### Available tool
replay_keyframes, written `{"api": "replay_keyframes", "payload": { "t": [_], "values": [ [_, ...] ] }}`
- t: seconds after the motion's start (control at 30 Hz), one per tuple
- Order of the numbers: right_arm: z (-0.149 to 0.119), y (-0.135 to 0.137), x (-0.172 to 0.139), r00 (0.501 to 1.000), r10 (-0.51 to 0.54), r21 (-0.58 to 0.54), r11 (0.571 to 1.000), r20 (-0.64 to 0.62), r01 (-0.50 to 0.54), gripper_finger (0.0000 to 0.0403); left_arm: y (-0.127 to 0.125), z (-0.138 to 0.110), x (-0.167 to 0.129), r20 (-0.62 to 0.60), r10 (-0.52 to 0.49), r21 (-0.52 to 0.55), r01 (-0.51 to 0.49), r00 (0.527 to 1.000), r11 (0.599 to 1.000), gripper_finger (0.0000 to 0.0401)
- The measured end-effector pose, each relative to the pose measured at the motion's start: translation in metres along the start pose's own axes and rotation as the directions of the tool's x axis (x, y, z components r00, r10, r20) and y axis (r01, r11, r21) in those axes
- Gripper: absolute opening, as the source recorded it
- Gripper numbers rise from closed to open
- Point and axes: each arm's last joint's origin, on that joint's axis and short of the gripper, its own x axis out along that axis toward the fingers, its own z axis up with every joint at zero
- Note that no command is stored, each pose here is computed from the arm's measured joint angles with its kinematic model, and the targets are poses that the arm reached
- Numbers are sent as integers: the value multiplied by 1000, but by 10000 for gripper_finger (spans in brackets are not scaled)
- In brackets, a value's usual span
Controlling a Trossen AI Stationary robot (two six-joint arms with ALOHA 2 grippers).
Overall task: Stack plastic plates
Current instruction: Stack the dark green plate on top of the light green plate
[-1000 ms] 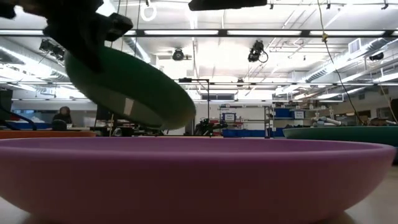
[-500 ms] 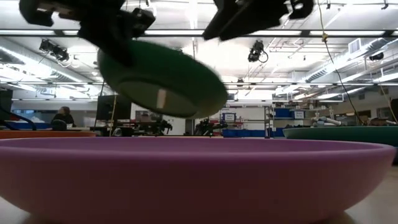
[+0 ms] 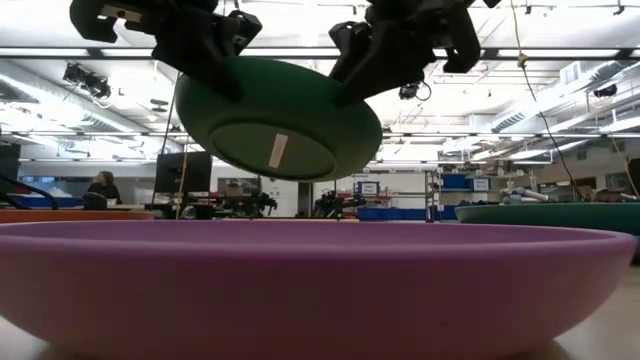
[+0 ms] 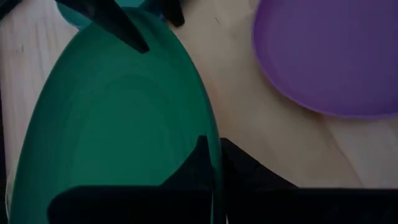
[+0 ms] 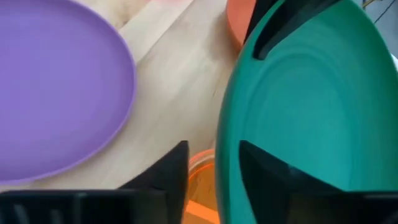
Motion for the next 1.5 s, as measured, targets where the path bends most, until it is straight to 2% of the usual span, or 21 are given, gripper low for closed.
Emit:
{"api": "replay_keyframes", "payload": {
  "t": [0.1,0.2,0.23,0.33,0.43,0.6,0.73,0.87,1.0,1.1,1.2,1.33,1.5],
  "values": [
    [-1,-2,0,1000,-3,6,1000,-2,3,87,1,1,0,12,9,-4,-9,1000,1000,21],
    [-1,-3,0,1000,-7,7,1000,-4,7,26,1,3,0,18,44,-12,-43,999,999,40],
    [-2,-3,0,1000,-6,8,1000,-6,6,17,0,3,-1,16,55,-9,-55,998,998,47],
    [-2,-3,0,1000,-16,7,1000,-18,16,16,-1,3,-1,14,74,-20,-74,997,997,69],
    [2,1,-5,994,-47,-13,999,-97,46,13,-1,2,-9,12,84,-61,-83,996,995,99],
    [22,20,-28,960,-109,-14,994,-257,109,13,8,1,-46,-3,115,-222,-112,993,969,163],
    [39,37,-53,935,-111,49,990,-336,135,13,14,-10,-76,0,113,-368,-105,994,924,210],
    [44,52,-73,906,-82,144,977,-416,155,13,17,-22,-97,-7,111,-437,-102,994,893,243],
    [35,67,-86,842,-35,290,930,-539,224,13,19,-29,-112,3,142,-481,-123,990,868,253],
    [23,81,-96,766,-45,373,854,-641,363,13,16,-33,-113,-9,175,-489,-157,985,858,253],
    [9,101,-100,706,-69,402,781,-705,478,13,8,-37,-106,-15,185,-470,-170,983,866,253],
    [-12,131,-89,711,-72,433,749,-700,501,13,0,-43,-88,12,194,-475,-165,981,864,253],
    [-42,148,-75,698,-103,446,700,-709,557,13,-6,-52,-70,25,204,-489,-166,979,856,253]
  ]
}}
